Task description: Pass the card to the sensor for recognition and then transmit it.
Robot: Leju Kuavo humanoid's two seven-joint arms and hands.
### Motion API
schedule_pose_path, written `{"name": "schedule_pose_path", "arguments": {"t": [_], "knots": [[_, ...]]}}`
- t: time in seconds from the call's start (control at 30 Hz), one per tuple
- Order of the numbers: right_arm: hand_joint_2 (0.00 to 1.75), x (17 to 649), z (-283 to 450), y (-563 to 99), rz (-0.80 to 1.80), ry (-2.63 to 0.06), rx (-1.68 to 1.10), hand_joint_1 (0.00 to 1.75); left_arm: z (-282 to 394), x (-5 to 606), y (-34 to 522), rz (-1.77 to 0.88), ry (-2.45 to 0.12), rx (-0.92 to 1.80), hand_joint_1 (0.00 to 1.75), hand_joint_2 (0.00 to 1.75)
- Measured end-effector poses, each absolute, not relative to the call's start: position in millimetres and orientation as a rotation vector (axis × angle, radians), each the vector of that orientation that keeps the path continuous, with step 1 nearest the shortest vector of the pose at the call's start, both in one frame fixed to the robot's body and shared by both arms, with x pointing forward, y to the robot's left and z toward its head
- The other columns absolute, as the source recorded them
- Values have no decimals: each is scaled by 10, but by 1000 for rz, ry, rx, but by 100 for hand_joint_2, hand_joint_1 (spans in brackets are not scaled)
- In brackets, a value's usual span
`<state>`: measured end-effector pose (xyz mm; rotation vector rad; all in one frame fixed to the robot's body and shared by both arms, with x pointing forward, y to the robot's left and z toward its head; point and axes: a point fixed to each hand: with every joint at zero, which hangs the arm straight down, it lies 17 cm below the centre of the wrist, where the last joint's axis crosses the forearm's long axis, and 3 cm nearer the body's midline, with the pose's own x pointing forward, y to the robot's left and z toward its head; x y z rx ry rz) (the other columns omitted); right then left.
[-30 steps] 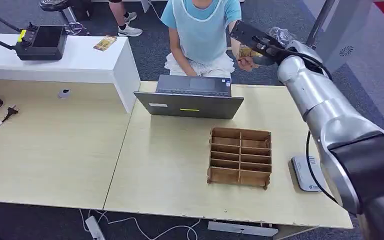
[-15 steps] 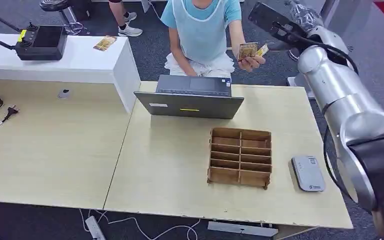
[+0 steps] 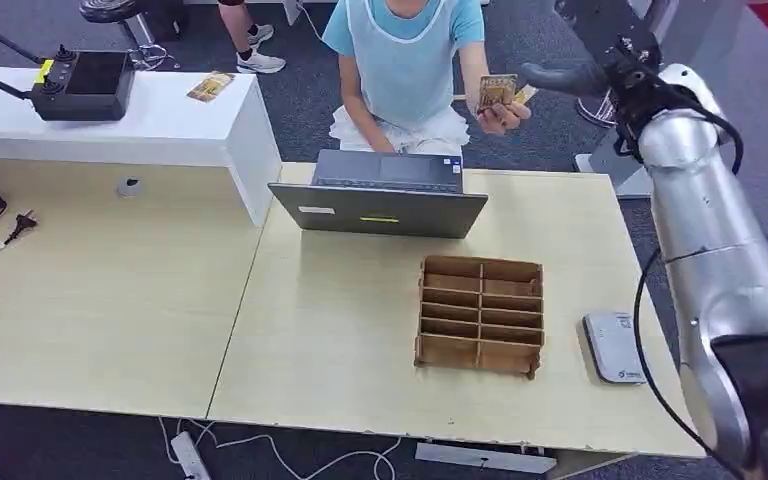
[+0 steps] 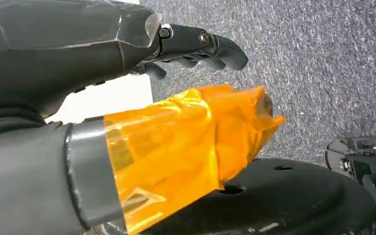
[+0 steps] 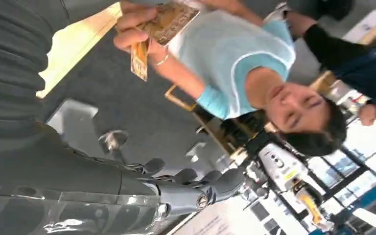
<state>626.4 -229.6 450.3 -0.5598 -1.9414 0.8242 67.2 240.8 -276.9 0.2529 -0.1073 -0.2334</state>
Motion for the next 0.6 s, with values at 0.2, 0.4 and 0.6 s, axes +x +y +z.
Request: {"name": "schedule_pose_path", "arguments": {"t": [0.2,0.4,0.6], "knots": [[175,6109,4573,-2390,662,-2016,-370,0,-2767,676,2422,-227,-108,261,0,0],[175,5799,4355,-2613,266,-2065,32,0,-2760,669,2412,-202,-104,274,0,0],[175,5370,3946,-2652,194,-2084,167,0,-2758,649,2395,-181,-98,276,0,0]]}}
